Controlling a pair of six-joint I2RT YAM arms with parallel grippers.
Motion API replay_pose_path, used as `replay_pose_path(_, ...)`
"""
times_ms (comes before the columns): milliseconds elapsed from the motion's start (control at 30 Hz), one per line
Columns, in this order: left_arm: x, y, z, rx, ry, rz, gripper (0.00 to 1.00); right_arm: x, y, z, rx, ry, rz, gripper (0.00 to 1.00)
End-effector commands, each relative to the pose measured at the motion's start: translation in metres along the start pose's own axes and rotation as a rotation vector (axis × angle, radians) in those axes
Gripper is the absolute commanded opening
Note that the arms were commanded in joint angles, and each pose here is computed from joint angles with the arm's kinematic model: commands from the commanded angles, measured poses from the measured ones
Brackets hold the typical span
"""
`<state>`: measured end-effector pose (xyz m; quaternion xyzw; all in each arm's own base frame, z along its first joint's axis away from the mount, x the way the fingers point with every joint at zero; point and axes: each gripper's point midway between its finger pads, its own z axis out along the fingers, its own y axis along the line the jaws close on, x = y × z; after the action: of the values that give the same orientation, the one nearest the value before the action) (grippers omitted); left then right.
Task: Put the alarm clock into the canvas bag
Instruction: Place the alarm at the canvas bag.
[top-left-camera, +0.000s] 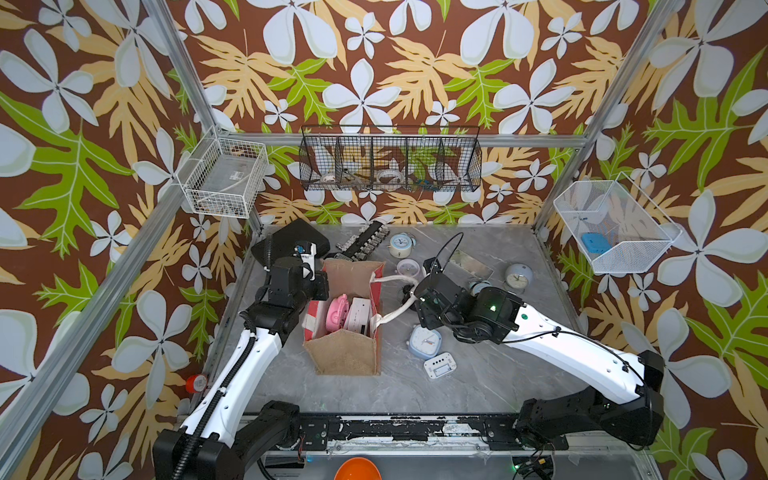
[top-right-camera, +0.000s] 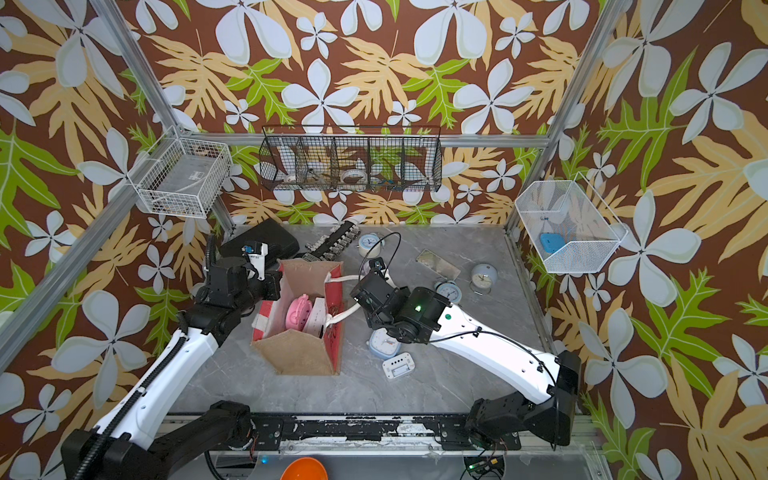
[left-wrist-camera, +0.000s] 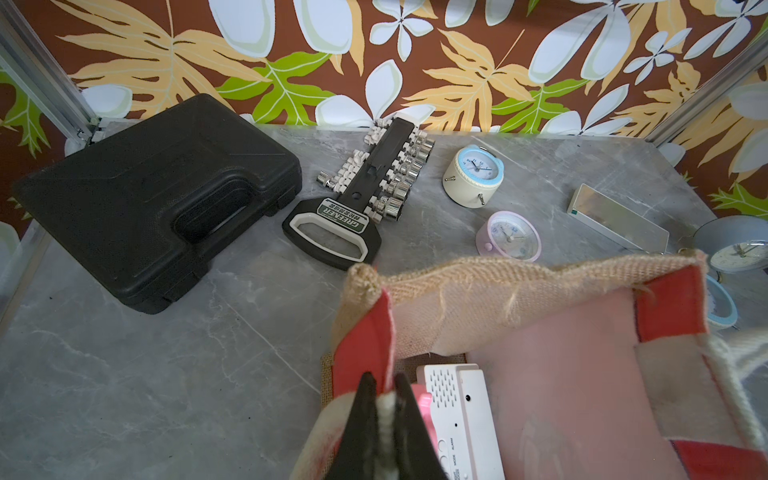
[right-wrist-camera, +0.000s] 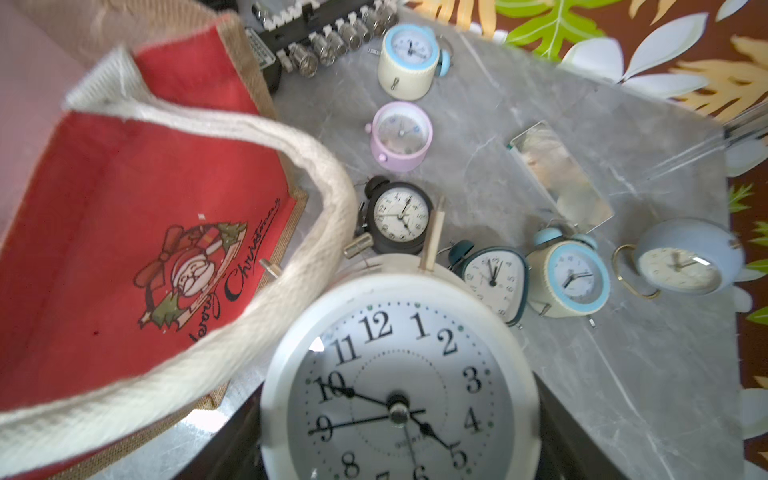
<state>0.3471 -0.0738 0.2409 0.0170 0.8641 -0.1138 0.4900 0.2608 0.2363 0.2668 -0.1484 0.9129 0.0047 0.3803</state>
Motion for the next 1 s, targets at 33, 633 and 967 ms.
replay_pose_path(33,-0.002,-0.003,-0.001,0.014,-0.006,0.001,0.00,-0.022,-0.029,-0.016,0.119,-0.056,-0.030,0.72)
replay_pose_path(633,-0.003,-0.002,-0.002,0.008,-0.010,0.003,0.00,-0.068,-0.073,-0.057,0.267,-0.146,-0.052,0.73)
replay_pose_path(967,-0.004,-0.001,-0.002,0.004,-0.012,0.003,0.00,-0.067,-0.054,-0.049,0.170,-0.126,-0.119,0.71)
